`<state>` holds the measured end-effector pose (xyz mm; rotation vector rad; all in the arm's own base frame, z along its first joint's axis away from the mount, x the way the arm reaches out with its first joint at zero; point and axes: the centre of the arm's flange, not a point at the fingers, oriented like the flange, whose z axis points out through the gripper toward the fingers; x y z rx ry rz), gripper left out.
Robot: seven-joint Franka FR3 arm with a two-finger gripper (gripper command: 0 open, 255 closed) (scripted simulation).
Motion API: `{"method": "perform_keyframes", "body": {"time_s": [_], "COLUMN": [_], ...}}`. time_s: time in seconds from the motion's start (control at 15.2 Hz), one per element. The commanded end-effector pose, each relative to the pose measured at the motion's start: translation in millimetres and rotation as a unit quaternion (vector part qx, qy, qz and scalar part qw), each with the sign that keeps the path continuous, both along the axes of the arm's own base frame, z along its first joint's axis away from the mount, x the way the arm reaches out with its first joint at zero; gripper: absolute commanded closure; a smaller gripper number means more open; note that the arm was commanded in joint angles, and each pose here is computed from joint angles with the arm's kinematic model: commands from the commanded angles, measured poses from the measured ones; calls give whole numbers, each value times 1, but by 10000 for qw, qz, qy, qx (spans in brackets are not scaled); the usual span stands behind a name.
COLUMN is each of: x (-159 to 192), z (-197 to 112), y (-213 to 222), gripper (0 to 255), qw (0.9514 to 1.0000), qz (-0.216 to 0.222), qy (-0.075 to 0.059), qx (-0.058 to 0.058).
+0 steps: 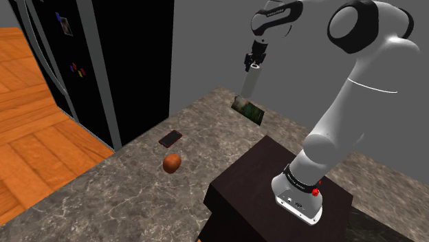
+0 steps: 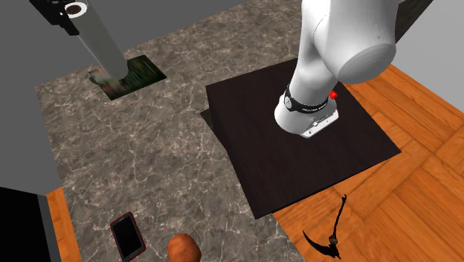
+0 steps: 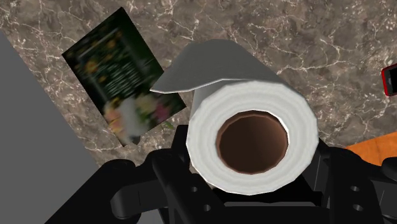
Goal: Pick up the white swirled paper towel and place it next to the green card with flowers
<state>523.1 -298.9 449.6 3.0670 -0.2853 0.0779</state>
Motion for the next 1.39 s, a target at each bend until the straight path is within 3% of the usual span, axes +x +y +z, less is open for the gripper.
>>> {"method": "perform_keyframes", "body": {"time_s": [0.0,1.32], "x": [11,15], "z": [-2,-102], "y": [-23,-33], "gripper": [255,255], "qw": [10000,10000], "qz": [8,8], "qy": [-1,-1], "qx": [-2,-2]}}
